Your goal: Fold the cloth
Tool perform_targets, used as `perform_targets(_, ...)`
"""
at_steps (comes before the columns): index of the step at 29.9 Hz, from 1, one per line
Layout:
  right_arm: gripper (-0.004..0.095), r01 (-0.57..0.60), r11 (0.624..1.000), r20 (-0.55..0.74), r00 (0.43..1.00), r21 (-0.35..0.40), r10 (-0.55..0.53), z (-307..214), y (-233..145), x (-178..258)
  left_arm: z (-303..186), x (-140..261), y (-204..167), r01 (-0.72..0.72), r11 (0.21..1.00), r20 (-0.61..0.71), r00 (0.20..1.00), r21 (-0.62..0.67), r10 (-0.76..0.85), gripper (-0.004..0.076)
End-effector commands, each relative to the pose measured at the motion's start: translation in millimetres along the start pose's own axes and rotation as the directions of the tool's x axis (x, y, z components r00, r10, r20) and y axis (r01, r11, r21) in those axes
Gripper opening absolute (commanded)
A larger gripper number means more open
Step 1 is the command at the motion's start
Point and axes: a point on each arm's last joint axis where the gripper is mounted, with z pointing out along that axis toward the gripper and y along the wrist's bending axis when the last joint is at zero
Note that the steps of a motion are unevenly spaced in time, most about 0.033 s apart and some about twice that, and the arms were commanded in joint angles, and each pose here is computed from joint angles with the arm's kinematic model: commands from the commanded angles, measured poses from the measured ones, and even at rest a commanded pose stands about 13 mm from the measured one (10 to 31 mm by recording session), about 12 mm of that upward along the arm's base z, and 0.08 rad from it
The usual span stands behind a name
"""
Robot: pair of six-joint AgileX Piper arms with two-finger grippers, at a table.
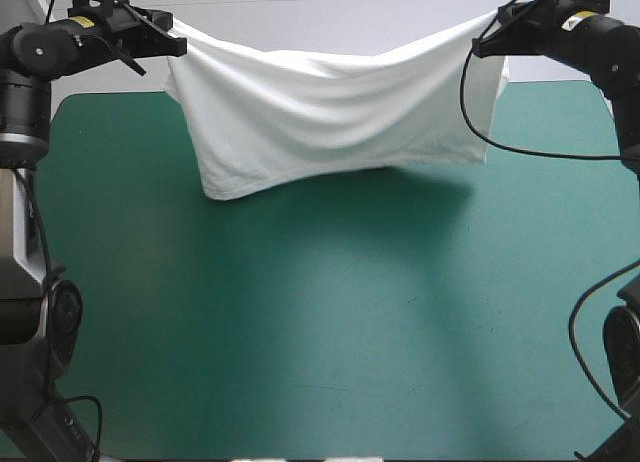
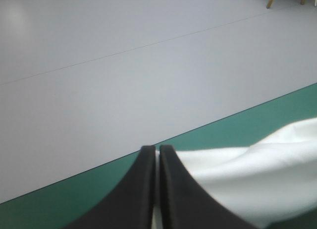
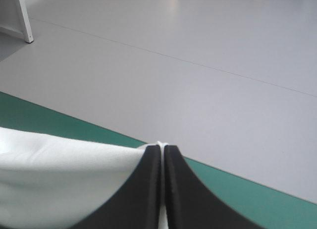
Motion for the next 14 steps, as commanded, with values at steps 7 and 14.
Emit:
perform_targets(7, -0.0013, 0.036, 0.998, 0.033, 0.999, -0.043, -0.035, -3.7, 0.7, -18.7, -21.1, -34.9, -6.6, -0.042, 0.999, 0.106, 0.994, 0.017, 0.040, 0.0019)
perform_targets(14, -0.0013, -0.105, 0.983, -0.259, 0.964, -0.151, 0.063, 36.4, 5.0, 81.7, 29.2, 39.0, -7.5, 0.071, 0.985, -0.202, 0.979, 0.160, -0.038, 0.0019)
